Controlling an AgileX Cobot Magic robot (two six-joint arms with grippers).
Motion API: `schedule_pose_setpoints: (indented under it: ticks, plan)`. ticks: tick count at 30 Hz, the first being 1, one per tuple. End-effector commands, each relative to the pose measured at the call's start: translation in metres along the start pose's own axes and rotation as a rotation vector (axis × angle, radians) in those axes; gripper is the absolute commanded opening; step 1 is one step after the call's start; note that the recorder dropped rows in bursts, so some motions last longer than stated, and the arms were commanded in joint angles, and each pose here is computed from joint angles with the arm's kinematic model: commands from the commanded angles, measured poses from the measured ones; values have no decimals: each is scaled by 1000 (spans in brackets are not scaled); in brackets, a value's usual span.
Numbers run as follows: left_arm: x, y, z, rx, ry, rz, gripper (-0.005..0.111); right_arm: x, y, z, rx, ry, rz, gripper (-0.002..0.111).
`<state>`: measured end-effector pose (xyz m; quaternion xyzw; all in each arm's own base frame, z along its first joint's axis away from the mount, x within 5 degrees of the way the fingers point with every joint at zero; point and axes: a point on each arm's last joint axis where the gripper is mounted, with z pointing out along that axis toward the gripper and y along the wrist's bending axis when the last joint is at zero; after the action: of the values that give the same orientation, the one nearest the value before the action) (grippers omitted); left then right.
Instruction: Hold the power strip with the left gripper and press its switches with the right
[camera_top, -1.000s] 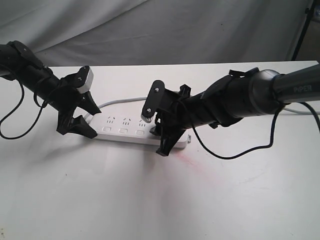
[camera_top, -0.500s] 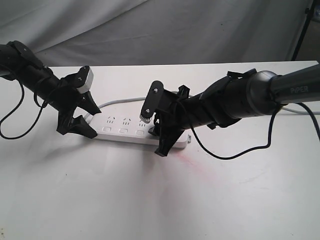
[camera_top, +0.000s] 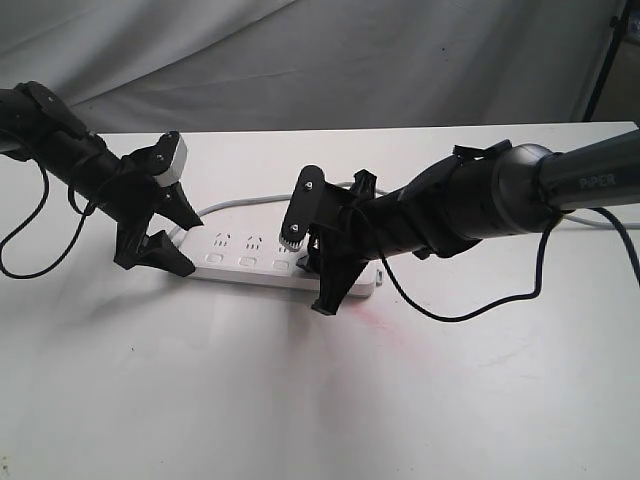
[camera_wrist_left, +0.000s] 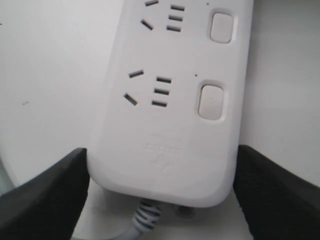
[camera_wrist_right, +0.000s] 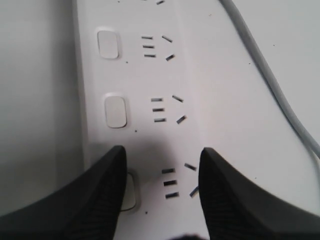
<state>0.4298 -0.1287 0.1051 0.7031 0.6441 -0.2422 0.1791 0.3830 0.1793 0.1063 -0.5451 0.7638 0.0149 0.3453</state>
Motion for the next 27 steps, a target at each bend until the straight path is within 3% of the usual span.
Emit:
schedule_pose_setpoints:
  ticks: [1, 17, 27]
  plan:
    - [-3, 2, 1, -17, 1, 0, 69, 28, 14, 17, -39, 91, -70, 44]
    - [-3, 2, 1, -17, 1, 0, 69, 38, 26, 32, -104, 104, -30, 44]
    - [-3, 2, 1, -17, 1, 0, 69, -19, -12, -41, 59, -73, 9, 44]
